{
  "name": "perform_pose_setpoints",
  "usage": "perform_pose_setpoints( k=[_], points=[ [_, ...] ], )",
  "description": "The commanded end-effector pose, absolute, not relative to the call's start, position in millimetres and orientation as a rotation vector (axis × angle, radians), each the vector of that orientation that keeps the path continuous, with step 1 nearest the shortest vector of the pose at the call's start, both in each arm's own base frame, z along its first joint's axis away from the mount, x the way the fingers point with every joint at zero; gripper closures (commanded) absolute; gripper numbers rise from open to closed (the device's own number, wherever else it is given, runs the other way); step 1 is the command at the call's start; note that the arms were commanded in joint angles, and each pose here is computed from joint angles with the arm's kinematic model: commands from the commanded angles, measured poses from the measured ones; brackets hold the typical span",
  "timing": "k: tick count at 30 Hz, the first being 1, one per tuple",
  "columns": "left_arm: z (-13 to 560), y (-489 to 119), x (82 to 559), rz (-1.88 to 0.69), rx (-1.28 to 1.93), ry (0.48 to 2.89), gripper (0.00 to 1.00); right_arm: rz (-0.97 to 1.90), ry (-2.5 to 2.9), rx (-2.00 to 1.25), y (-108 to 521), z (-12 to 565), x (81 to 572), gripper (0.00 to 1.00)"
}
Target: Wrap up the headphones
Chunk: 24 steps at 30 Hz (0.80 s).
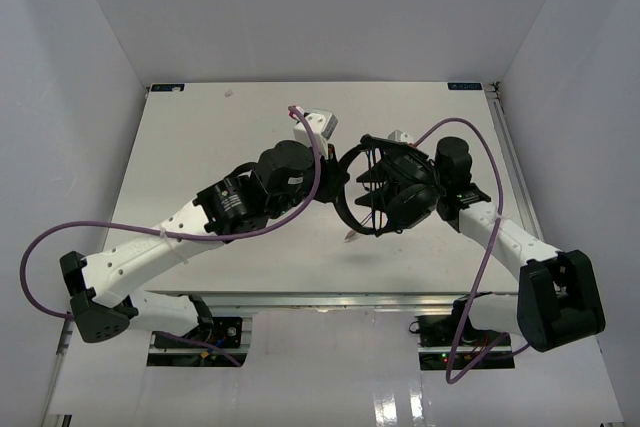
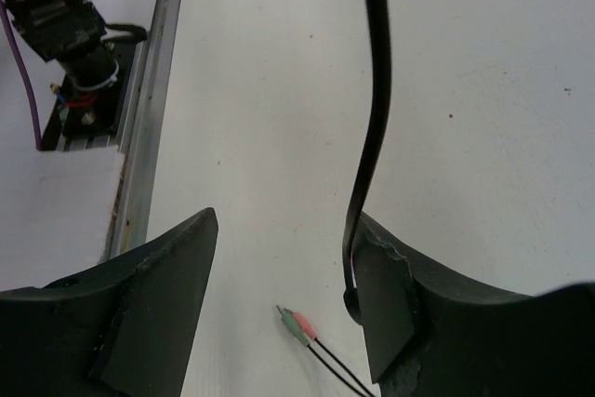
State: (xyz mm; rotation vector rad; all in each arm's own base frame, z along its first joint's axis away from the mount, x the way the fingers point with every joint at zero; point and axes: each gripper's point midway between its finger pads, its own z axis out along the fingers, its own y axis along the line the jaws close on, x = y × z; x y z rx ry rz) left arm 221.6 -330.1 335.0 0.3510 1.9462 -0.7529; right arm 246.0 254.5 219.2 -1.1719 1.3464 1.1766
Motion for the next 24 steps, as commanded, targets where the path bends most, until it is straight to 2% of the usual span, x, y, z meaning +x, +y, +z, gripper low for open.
perform_pose_setpoints(
  k=[1,24],
  points=[
    [389.9,-324.6,216.1,-0.874,0.278,1.806,1.0,1.185,1.268,-1.3,254.7,209.1,243.8,0.34],
    [407.7,-317.8,208.3,-0.909,0.298,1.763,1.0,1.092,1.228,-1.442,258.7,167.3,272.3,0.33]
  ],
)
